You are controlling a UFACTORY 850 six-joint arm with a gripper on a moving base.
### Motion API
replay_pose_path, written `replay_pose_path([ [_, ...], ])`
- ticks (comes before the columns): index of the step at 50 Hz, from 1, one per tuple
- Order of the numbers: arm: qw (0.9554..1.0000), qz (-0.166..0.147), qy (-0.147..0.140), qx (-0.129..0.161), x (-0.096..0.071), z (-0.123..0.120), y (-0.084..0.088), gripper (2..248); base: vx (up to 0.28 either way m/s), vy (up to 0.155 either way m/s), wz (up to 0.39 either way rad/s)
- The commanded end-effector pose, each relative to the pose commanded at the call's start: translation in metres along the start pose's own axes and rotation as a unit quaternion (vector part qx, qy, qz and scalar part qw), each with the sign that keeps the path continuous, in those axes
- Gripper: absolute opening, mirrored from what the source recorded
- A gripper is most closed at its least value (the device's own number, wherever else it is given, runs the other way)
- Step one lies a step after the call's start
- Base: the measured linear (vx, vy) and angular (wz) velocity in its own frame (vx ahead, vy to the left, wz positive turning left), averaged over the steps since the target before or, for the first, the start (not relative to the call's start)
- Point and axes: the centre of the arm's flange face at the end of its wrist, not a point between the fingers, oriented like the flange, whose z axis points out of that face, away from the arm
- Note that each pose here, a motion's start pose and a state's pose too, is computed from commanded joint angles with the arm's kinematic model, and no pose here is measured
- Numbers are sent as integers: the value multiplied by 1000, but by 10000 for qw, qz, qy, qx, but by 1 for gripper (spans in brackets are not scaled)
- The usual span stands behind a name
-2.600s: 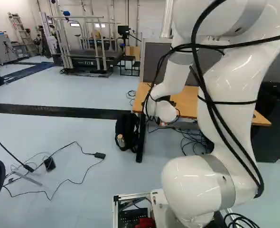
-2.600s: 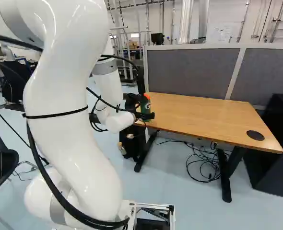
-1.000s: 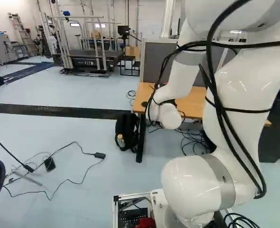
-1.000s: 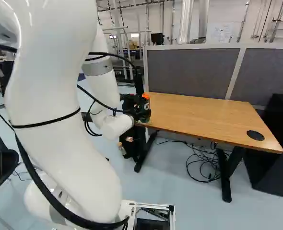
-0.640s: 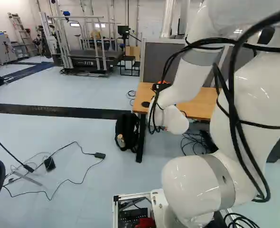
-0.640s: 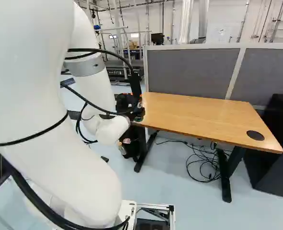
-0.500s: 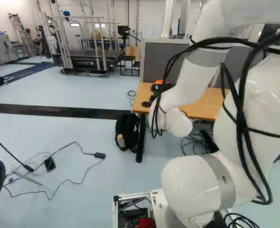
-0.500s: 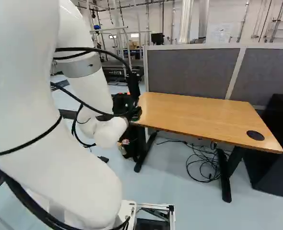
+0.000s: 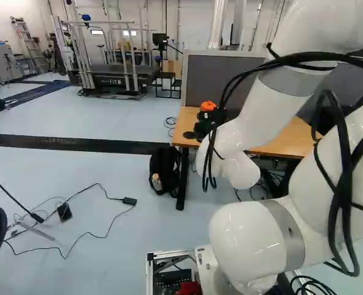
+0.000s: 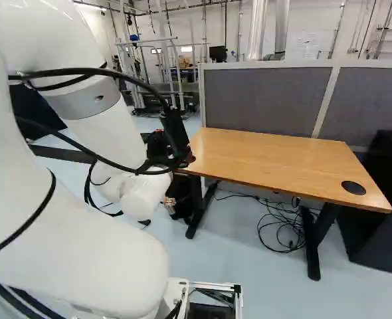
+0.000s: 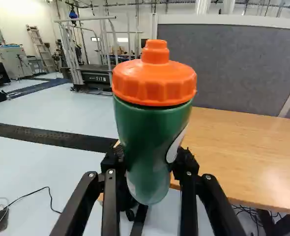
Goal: Pick up the green bottle from the table
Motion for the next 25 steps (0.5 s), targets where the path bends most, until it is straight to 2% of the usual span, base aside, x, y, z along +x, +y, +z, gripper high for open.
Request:
replay_pose_path([
  [25,9998,-1,-192,12,0,0,-1,111,0,0,0],
])
